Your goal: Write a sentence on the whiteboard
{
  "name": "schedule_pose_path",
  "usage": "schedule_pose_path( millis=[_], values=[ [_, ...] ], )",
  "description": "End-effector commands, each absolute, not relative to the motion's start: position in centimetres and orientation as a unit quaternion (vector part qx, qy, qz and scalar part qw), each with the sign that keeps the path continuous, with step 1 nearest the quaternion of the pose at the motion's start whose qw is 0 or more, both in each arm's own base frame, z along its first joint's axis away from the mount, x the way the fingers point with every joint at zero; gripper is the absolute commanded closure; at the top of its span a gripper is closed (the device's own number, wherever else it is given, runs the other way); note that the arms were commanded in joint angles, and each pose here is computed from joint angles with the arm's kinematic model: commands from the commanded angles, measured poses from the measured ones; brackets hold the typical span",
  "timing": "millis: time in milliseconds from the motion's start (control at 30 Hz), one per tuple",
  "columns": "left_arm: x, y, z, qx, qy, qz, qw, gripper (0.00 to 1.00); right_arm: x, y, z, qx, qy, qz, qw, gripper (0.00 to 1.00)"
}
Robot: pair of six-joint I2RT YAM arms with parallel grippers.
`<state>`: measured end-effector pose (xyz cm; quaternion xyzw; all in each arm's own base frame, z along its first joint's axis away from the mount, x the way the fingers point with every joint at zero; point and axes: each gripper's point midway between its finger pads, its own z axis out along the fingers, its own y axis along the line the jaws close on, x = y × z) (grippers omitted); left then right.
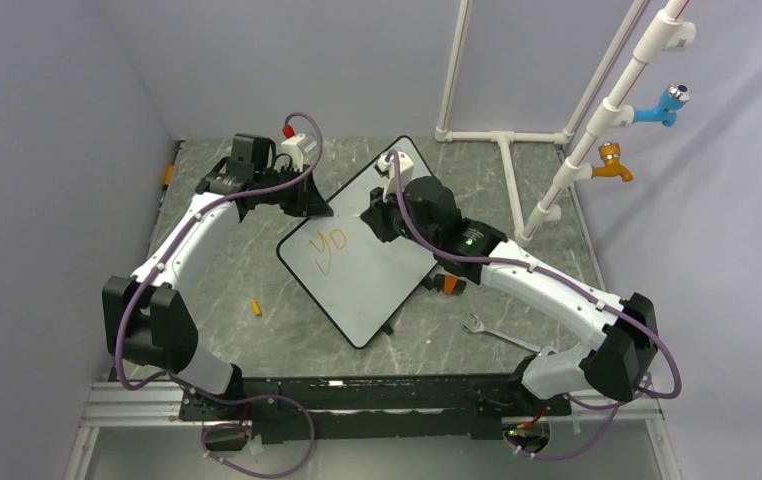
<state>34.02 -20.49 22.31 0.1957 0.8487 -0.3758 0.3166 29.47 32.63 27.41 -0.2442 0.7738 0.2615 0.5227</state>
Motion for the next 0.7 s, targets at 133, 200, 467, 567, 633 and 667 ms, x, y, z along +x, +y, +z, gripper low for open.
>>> schedule_pose_path(
  millis=[133,200,467,567,633,667],
  values=[
    [35.2,-18.8,21.1,0.224,0.862,-0.294,0.347,1.0,29.6,33.6,28.3,-0.261,0.758,0.28,0.528,1.0],
    [35.3,-18.7,21.1,0.224,0.862,-0.294,0.347,1.0,29.5,34.0,28.2,-0.267,0.757,0.286,0.525,1.0],
    [35.2,-18.8,21.0,0.224,0.862,-0.294,0.346,1.0,29.9,35.1,27.8,-0.274,0.756,0.294,0.516,1.0],
    [35.1,-18.8,21.1,0.226,0.862,-0.294,0.347,1.0,30.3,35.4,27.6,-0.272,0.758,0.291,0.516,1.0],
    [35.1,-18.8,21.0,0.226,0.862,-0.294,0.346,1.0,30.6,35.5,27.6,-0.268,0.76,0.289,0.517,1.0],
    [35.1,-18.9,21.0,0.226,0.862,-0.294,0.345,1.0,30.7,35.6,27.7,-0.266,0.759,0.289,0.519,1.0]
  ],
)
